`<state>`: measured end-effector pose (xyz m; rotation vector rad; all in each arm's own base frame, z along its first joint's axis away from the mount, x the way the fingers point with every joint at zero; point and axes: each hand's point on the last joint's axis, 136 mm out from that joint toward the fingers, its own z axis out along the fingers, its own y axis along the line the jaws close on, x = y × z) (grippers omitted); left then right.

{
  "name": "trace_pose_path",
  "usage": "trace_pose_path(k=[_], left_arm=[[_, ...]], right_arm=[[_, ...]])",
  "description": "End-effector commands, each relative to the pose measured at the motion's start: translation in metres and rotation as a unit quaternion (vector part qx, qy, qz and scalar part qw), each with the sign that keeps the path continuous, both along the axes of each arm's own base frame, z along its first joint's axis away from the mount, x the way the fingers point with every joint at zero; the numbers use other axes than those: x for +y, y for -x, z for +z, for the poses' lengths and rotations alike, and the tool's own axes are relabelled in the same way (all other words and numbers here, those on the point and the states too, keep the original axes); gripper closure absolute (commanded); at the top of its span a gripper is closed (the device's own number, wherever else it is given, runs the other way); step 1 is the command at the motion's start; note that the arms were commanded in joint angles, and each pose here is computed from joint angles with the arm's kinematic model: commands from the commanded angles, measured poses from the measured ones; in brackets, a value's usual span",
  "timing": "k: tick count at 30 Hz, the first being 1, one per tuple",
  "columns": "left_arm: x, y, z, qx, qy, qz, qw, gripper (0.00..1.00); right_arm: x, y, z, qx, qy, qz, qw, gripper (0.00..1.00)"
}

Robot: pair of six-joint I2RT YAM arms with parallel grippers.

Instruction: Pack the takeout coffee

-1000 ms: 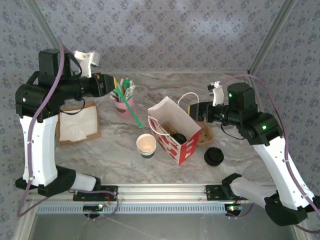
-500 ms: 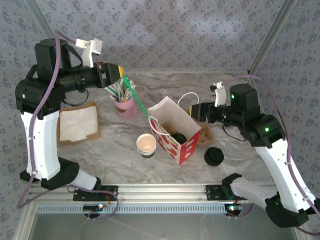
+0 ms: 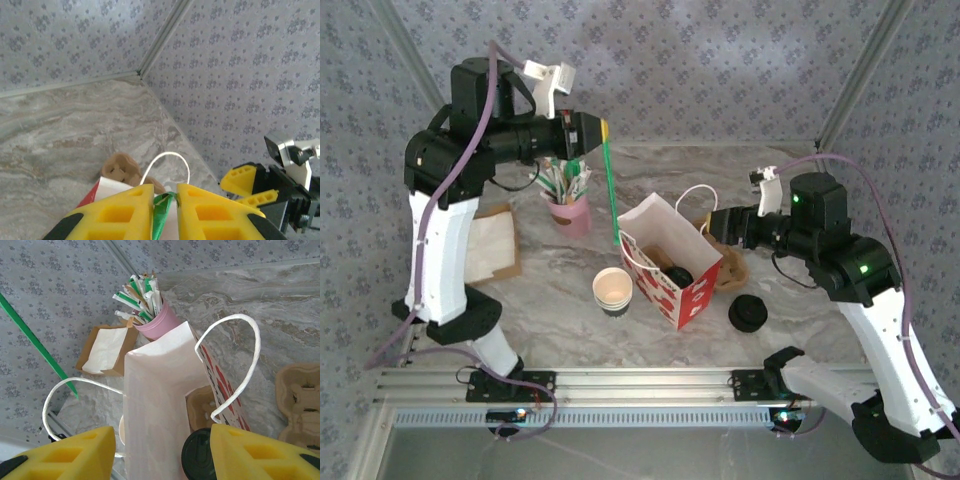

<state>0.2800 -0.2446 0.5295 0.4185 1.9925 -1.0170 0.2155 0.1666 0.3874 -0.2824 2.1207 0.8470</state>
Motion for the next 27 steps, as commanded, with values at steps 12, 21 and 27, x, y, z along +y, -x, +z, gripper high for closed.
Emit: trace_pose_path(k=[12, 21, 27], left_arm=[[0.066, 0.002, 0.024, -0.104, -0.059, 0.123, 0.985, 0.78], [0.032, -0.008, 0.015, -0.085, -0.046, 0.076, 0.992, 0.81], [0.055, -0.023, -0.083, 0.026, -0.118, 0.156, 0.98, 0.59]], right_arm=[[-0.001, 0.001, -0.001, 0.004, -0.011, 0.0, 1.0, 0.45], [0.0, -0.001, -0.004, 0.009, -0.011, 0.002, 1.0, 0.45], [0.004, -0.002, -0.009, 0.014, -0.014, 0.011, 1.0, 0.44]])
